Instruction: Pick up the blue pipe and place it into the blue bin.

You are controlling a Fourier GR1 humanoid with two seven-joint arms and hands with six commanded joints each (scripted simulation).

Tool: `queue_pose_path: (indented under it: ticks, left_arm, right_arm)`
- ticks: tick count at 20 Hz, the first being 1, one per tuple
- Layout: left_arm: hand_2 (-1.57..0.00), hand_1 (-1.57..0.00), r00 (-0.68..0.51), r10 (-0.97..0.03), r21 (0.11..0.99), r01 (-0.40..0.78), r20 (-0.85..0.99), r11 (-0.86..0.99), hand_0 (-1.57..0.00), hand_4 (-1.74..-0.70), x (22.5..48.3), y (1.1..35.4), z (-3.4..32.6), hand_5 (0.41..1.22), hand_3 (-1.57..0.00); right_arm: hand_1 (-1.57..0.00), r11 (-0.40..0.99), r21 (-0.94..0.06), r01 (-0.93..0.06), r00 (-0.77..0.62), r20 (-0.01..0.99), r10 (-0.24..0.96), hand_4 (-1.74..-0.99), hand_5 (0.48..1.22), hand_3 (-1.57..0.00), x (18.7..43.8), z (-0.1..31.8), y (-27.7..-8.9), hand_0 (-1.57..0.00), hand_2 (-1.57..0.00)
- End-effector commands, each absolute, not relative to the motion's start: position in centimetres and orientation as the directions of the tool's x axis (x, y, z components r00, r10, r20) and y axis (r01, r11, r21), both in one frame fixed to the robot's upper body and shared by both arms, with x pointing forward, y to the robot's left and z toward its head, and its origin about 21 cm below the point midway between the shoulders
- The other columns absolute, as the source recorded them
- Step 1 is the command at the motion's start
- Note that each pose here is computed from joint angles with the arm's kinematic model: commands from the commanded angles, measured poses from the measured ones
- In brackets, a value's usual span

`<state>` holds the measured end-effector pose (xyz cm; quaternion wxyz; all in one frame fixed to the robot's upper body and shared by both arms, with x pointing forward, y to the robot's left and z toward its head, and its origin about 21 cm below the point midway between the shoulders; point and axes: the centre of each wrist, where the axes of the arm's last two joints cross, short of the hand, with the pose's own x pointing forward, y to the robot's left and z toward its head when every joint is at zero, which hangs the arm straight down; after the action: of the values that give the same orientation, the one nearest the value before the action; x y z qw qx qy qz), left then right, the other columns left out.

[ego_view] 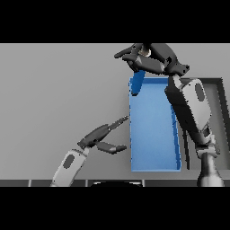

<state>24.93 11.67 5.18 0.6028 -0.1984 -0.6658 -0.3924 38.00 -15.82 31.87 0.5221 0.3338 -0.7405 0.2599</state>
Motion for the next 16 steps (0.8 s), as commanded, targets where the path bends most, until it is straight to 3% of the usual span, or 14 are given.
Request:
queue_pose_path:
  ticks: [1, 6, 14, 16]
  left_arm:
    - [0.00, 0.00, -0.199, -0.217, 0.292, 0.732, 0.956, 0.616, 0.00, -0.89, 25.1, 11.9, 5.2, 0.483, 0.00]
    - [0.00, 0.00, -0.206, -0.209, 0.293, 0.731, 0.956, 0.617, 0.00, -0.88, 25.4, 12.1, 4.9, 0.482, 0.00]
    - [0.00, 0.00, -0.210, -0.209, 0.296, 0.731, 0.955, 0.615, 0.00, -0.88, 25.1, 12.1, 5.1, 0.479, 0.00]
    - [0.00, 0.00, -0.207, -0.211, 0.294, 0.728, 0.955, 0.619, 0.00, -0.88, 24.8, 12.0, 5.0, 0.475, 0.00]
  right_arm:
    - [-1.57, 0.674, -0.031, -0.738, -0.217, 0.957, -0.193, -1.498, 1.221, -1.57, 38.7, 31.3, -16.7, -1.57, -1.57]
    - [-1.57, 0.810, 0.062, -0.583, -0.041, 0.994, -0.105, -1.499, 1.221, -1.57, 41.4, 24.4, -20.9, -1.57, -1.57]
    - [-1.57, 0.926, 0.089, -0.367, 0.302, 0.953, 0.028, -1.499, 1.221, -1.57, 39.7, 15.8, -24.1, -1.57, -1.57]
    - [-1.57, 0.935, 0.060, -0.348, 0.384, 0.920, 0.084, -1.586, 1.221, -1.02, 39.0, 14.3, -24.4, -1.57, -1.57]
